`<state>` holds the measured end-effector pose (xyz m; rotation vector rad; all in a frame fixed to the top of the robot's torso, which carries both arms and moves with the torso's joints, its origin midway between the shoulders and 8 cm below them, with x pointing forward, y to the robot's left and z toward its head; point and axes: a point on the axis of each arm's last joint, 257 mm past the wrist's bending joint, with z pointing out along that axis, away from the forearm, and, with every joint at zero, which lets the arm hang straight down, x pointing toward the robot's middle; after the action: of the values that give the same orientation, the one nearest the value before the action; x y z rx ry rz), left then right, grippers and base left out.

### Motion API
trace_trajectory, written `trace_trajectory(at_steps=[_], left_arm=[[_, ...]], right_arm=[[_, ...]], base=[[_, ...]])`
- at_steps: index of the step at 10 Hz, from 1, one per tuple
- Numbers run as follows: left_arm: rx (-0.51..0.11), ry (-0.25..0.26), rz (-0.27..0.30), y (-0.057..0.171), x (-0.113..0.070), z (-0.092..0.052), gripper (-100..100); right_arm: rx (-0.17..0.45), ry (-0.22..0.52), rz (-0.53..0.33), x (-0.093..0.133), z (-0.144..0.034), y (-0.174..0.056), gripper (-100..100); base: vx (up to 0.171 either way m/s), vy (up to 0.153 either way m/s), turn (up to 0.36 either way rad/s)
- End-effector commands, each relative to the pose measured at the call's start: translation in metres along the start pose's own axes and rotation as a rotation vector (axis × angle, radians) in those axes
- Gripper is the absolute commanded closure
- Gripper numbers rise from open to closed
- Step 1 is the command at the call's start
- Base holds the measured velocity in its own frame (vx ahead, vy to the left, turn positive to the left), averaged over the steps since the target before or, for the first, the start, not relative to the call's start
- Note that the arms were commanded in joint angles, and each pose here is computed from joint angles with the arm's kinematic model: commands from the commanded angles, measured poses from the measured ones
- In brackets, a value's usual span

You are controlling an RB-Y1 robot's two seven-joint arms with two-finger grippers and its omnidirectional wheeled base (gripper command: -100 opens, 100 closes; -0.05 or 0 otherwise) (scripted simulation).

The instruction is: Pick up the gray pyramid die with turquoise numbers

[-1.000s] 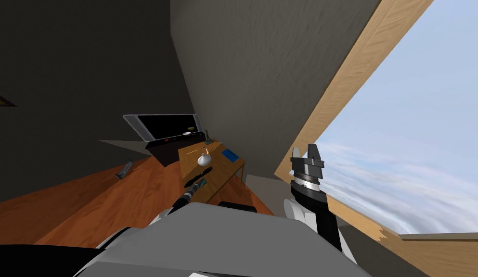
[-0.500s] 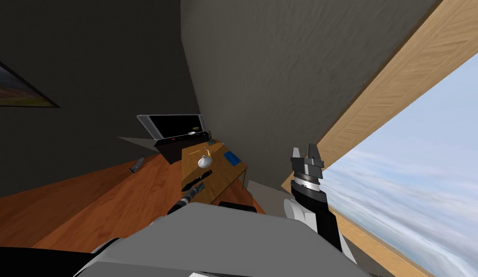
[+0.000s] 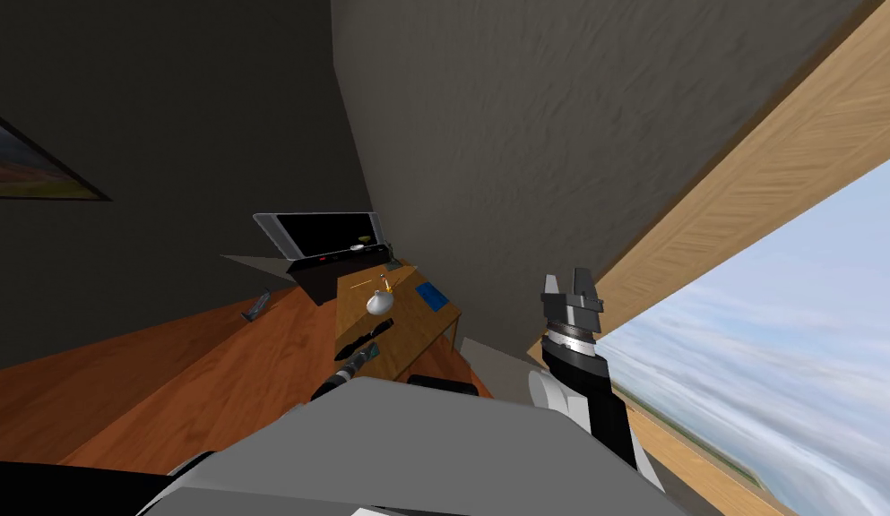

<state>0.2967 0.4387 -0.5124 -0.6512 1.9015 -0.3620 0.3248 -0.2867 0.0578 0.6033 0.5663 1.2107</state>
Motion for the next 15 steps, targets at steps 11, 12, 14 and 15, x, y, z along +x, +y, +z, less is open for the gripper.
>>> trace_trajectory(at_steps=[11, 12, 14, 15], left_arm=[[-0.102, -0.073, -0.047, 0.003, -0.032, 0.042, 100], [-0.102, -0.073, -0.047, 0.003, -0.032, 0.042, 100], [-0.129, -0.089, -0.065, 0.003, -0.04, 0.053, 100], [-0.143, -0.096, -0.075, 0.003, -0.044, 0.058, 100]], right_arm=[[0.0, 0.0, 0.0, 0.0, 0.0, 0.0, 0], [0.0, 0.0, 0.0, 0.0, 0.0, 0.0, 0], [0.0, 0.0, 0.0, 0.0, 0.0, 0.0, 0], [0.0, 0.0, 0.0, 0.0, 0.0, 0.0, 0]], base=[[-0.106, 0.024, -0.123], [-0.129, 0.005, -0.055], [-0.129, -0.001, -0.141], [-0.165, 0.032, -0.211]])
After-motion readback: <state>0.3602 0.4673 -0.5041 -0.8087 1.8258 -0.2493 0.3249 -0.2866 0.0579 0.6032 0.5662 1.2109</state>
